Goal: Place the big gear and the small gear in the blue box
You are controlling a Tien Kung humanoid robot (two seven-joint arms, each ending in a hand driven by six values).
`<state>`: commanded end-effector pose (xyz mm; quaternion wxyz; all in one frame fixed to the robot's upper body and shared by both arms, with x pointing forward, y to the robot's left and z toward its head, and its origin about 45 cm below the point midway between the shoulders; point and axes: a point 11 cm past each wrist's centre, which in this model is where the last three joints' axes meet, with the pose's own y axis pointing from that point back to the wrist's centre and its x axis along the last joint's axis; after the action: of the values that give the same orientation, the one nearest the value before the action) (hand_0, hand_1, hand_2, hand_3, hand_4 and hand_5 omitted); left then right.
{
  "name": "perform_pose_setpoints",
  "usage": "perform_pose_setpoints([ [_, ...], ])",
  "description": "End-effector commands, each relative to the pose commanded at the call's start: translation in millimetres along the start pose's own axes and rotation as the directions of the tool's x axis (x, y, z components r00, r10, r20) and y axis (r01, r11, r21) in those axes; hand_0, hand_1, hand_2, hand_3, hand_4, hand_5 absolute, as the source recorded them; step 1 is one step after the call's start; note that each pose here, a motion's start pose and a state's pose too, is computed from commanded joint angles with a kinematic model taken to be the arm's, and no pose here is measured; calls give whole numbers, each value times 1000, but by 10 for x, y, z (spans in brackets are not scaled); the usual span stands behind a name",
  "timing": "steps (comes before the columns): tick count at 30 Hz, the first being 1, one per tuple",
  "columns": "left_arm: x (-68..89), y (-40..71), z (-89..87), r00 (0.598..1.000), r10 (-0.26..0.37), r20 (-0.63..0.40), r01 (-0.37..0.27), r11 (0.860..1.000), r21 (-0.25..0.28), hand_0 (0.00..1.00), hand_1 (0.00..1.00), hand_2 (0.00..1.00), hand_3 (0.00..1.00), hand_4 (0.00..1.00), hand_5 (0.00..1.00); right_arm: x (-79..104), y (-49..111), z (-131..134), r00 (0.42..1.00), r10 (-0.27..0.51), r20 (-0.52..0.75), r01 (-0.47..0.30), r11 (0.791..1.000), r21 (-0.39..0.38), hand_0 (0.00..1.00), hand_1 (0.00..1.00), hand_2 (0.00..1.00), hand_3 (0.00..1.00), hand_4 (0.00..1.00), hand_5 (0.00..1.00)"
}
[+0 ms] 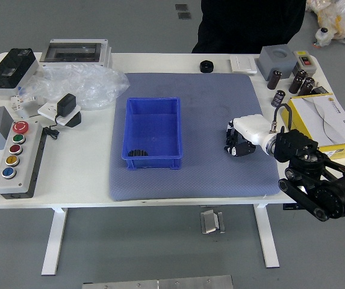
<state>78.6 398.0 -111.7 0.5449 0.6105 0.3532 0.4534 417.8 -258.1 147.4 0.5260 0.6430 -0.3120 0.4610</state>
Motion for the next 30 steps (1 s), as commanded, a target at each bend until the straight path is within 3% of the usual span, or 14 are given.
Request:
perform_pose_setpoints([
  [3, -4, -1, -1, 1000, -1, 0, 1, 1000, 0, 848, 815, 793, 821, 664, 304, -3, 1, -10, 1000, 9, -10, -9, 1000, 5, 524, 449, 513, 591, 674, 238],
  [4, -5, -1, -1, 1000, -1, 0, 1, 1000, 0, 848, 815, 793, 821, 664, 304, -2, 1, -13, 1000, 12, -13, -12, 1000, 6, 593, 443, 501, 589, 646, 84],
  [9, -8, -1, -1, 1000, -2, 0, 2, 1000, 0, 848, 815, 793, 821, 664, 304, 15, 1, -16, 999, 31, -30, -31, 999, 9, 593, 443, 501, 589, 646, 84],
  [10, -8, -1, 0, 1000, -2, 0, 2, 1000, 0, 848, 815, 793, 821, 665, 305, 19, 1, -16, 999, 36, -32, -36, 999, 10, 612, 428, 482, 575, 647, 43],
  [30, -11, -3, -18, 1000, -2, 2, 2, 1000, 4, 848, 815, 794, 821, 664, 305, 88, 2, -24, 996, 80, -47, -80, 997, 16, 616, 405, 460, 549, 629, 39],
])
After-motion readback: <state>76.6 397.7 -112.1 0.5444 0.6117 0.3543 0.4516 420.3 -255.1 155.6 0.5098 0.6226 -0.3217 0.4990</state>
